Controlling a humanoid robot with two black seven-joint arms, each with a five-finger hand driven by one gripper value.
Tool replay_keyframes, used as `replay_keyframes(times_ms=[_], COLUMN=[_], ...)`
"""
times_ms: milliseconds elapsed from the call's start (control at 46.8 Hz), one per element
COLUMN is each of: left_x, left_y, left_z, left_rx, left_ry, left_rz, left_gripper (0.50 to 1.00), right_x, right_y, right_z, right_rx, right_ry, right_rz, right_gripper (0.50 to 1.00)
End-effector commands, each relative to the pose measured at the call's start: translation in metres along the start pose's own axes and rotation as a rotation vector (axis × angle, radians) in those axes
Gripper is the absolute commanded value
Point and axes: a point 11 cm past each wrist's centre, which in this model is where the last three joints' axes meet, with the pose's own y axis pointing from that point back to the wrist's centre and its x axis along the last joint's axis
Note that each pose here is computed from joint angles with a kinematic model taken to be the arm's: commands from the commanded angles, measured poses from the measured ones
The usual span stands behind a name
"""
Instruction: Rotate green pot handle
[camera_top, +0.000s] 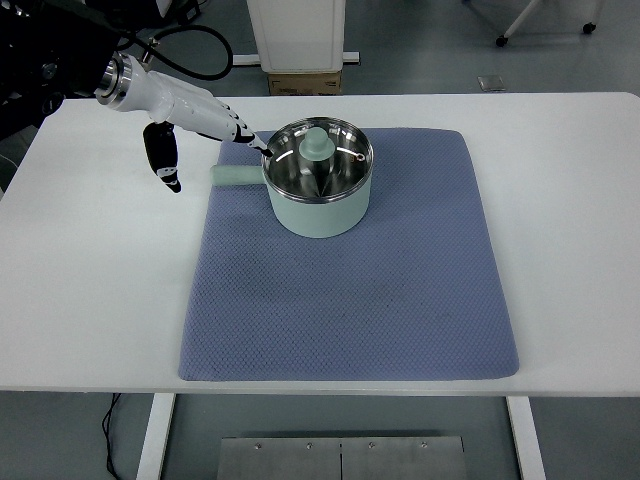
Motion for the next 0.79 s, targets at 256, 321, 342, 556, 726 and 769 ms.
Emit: replay_keyframes(times_ms=[256, 321, 342, 556, 726, 769], left_x=[0.038, 0.043, 0.045, 0.044, 0.044, 0.043], left_y=[0.022, 0.025, 0.026, 0.029, 0.031, 0.035], left_z=[-0.010, -0.012, -0.015, -0.033, -0.044, -0.053], left_rx=[-0.062, -0.081, -0.083, -0.101, -0.113, -0.107], left_ry=[0.265, 0.324, 0.345, 0.527, 0.667, 0.745], left_rz=[0.263, 0.331, 0.355, 0.548, 0.730, 0.816], left_gripper=[1.000, 1.000, 1.000, 1.000, 1.000, 1.000], right_x=[0.000, 0.000, 0.000, 0.000, 0.000, 0.000], right_y=[0.000, 0.000, 0.000, 0.000, 0.000, 0.000], right_z=[0.000, 0.000, 0.000, 0.000, 0.000, 0.000], right_rx=[0.000, 0.000, 0.000, 0.000, 0.000, -0.001], right_ry=[-0.002, 0.002, 0.002, -0.001, -0.002, -0.001], right_rz=[0.000, 0.000, 0.000, 0.000, 0.000, 0.000], right_gripper=[1.000, 1.000, 1.000, 1.000, 1.000, 1.000])
